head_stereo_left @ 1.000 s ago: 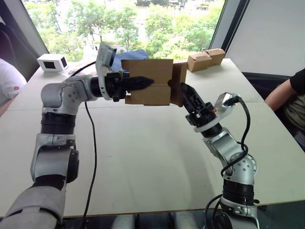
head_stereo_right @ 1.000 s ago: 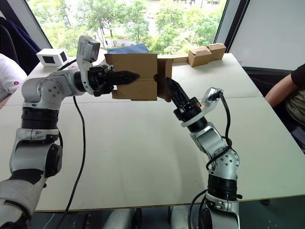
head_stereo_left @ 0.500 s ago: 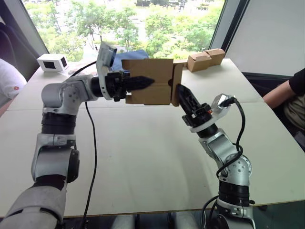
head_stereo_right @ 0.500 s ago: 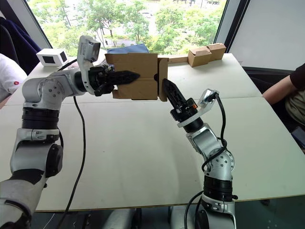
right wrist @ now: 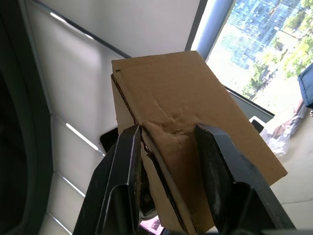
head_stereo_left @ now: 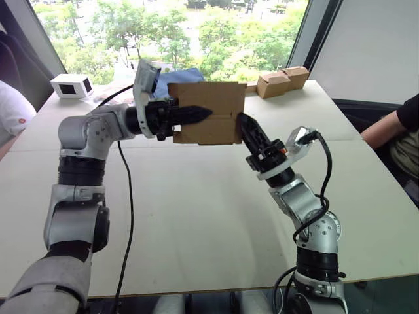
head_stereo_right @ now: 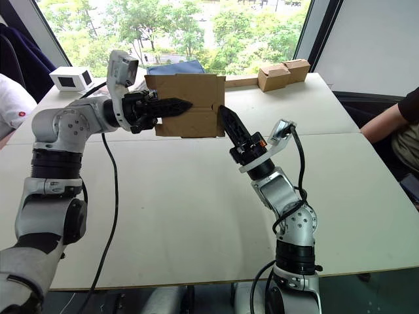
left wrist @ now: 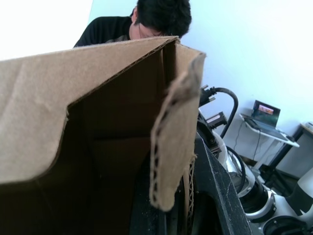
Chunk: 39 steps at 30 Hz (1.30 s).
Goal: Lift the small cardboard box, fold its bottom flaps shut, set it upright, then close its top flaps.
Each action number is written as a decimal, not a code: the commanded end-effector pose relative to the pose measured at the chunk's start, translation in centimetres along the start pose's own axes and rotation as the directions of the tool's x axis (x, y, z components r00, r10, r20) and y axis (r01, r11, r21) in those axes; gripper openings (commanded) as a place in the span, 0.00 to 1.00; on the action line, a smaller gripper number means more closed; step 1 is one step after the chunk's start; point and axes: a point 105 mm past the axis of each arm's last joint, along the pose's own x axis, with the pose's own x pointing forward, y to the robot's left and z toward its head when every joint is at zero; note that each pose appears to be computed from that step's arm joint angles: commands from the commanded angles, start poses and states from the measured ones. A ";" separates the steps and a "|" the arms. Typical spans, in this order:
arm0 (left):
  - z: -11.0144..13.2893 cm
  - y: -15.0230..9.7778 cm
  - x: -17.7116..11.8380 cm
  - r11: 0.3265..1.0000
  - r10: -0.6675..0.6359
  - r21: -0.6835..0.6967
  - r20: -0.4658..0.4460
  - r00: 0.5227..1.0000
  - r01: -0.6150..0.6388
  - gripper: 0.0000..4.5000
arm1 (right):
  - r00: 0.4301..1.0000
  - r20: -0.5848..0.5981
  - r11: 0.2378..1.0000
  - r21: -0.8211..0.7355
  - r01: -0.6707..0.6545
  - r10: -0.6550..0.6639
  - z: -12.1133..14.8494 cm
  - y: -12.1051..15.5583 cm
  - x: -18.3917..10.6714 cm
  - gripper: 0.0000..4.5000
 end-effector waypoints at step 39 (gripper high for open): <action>0.9 -0.8 0.3 0.999 -0.026 0.046 0.036 0.999 0.025 0.00 | 0.994 -0.110 0.972 -0.233 -0.042 0.017 0.0 2.1 0.6 0.01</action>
